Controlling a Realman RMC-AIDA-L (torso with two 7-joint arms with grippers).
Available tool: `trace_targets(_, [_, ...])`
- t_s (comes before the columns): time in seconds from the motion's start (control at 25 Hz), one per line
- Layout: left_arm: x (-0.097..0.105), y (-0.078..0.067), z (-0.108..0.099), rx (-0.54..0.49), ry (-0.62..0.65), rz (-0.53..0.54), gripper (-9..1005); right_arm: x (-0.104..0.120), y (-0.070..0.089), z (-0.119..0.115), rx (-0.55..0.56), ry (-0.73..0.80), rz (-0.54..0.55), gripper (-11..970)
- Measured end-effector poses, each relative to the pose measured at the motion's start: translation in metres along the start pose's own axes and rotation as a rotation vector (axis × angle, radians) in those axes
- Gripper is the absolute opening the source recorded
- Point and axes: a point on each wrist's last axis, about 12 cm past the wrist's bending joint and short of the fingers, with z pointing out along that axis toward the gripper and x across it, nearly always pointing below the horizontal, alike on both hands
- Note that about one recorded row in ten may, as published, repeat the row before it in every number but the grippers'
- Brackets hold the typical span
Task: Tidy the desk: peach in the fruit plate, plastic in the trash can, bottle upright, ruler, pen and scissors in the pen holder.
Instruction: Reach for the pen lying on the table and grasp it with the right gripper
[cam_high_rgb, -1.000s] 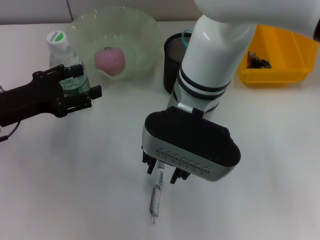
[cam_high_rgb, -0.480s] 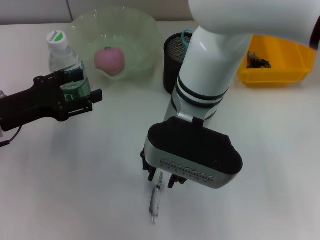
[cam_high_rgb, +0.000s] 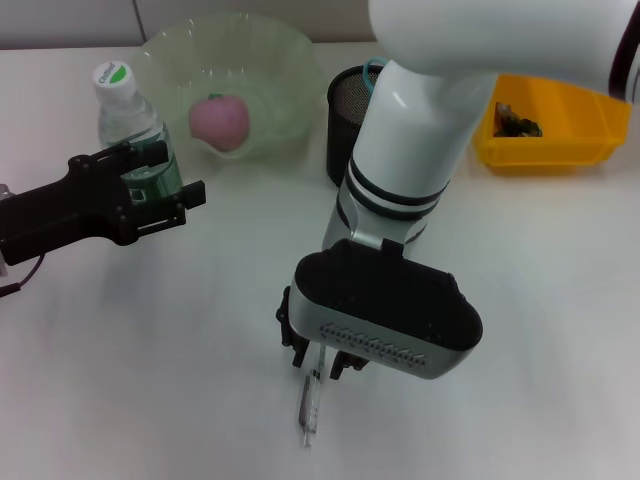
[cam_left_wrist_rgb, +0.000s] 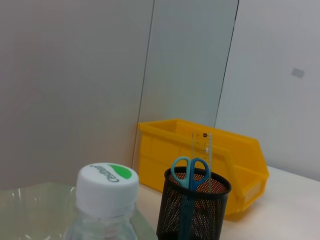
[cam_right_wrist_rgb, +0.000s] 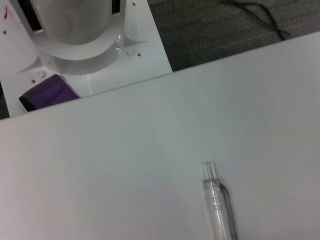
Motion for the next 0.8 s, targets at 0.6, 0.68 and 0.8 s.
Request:
trace_targets(0.6, [0.002, -0.002, 0.002, 0.007, 0.006, -0.007, 797, 0.002, 0.003, 0.009, -0.007, 0.015, -0.011, 294])
trace_targets(0.68, [0.003, -0.004, 0.004, 0.01, 0.003, -0.01, 797, 0.002, 0.003, 0.011, -0.005, 0.015, -0.017, 286])
trace_targets(0.8, [0.003, -0.004, 0.004, 0.011, 0.002, -0.012, 797, 0.002, 0.004, 0.012, -0.003, 0.013, -0.02, 281])
